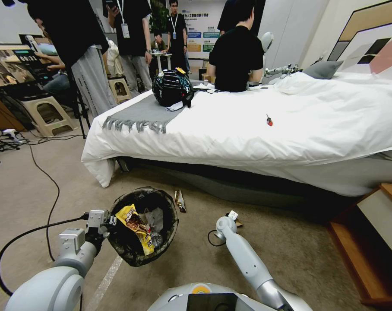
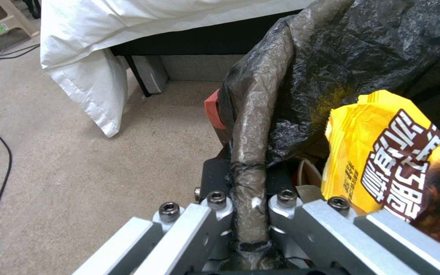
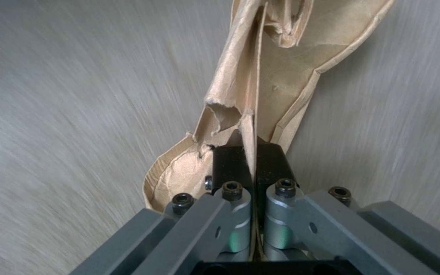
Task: Pick up the trash bin, then pick up the garbage from the floor and place it into the trash bin.
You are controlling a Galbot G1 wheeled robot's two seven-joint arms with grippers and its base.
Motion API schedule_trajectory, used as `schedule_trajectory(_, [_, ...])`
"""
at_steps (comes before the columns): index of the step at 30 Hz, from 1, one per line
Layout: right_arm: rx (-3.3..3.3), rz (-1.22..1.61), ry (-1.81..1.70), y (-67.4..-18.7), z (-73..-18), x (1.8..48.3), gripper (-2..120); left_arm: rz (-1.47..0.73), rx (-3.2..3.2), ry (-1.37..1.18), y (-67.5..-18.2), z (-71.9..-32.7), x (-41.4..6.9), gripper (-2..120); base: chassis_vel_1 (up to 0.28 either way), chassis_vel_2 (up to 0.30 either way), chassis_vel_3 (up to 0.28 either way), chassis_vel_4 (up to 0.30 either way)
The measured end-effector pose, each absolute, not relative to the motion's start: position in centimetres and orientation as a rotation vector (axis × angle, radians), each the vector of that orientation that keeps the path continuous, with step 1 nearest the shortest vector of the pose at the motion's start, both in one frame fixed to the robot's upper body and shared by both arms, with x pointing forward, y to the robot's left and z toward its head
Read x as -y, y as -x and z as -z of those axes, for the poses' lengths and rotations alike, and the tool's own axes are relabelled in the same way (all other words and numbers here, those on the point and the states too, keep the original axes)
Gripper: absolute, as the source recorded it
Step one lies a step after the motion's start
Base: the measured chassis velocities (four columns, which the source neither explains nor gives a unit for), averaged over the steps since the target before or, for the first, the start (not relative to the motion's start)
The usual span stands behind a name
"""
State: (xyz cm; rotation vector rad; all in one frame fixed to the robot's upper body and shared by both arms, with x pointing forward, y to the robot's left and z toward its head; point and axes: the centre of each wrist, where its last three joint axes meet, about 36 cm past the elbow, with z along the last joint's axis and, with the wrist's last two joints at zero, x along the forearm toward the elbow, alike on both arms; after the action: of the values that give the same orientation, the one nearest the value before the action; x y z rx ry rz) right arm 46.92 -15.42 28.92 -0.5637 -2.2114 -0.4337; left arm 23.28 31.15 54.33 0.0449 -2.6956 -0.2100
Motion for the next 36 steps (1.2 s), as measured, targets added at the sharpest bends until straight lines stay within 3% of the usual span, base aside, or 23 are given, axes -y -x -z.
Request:
schedule_trajectory(6, [2.361,0.429,0.398,-45.1,-33.3,16.6,0,0.214,2.693,-0.041,-23.3,-54.4,-31.2,1,0.000,0.000,0.000,0.000])
schedule_trajectory(13, [2.595,0.304,-0.017,-40.5,-43.1,19.2,0,0.210,2.695,-0.026,-23.5,-54.5,-31.1,1,0.000,0.000,0.000,0.000])
schedule_trajectory(20, [2.687,0.300,-0.348,-37.2,-50.2,18.3,0,0.209,2.696,-0.019,-23.6,-54.4,-31.0,1,0.000,0.000,0.000,0.000])
schedule_trajectory(36, [2.619,0.389,-1.097,-33.8,-57.4,16.4,0,0.209,2.688,-0.001,-23.6,-54.4,-30.8,1,0.000,0.000,0.000,0.000])
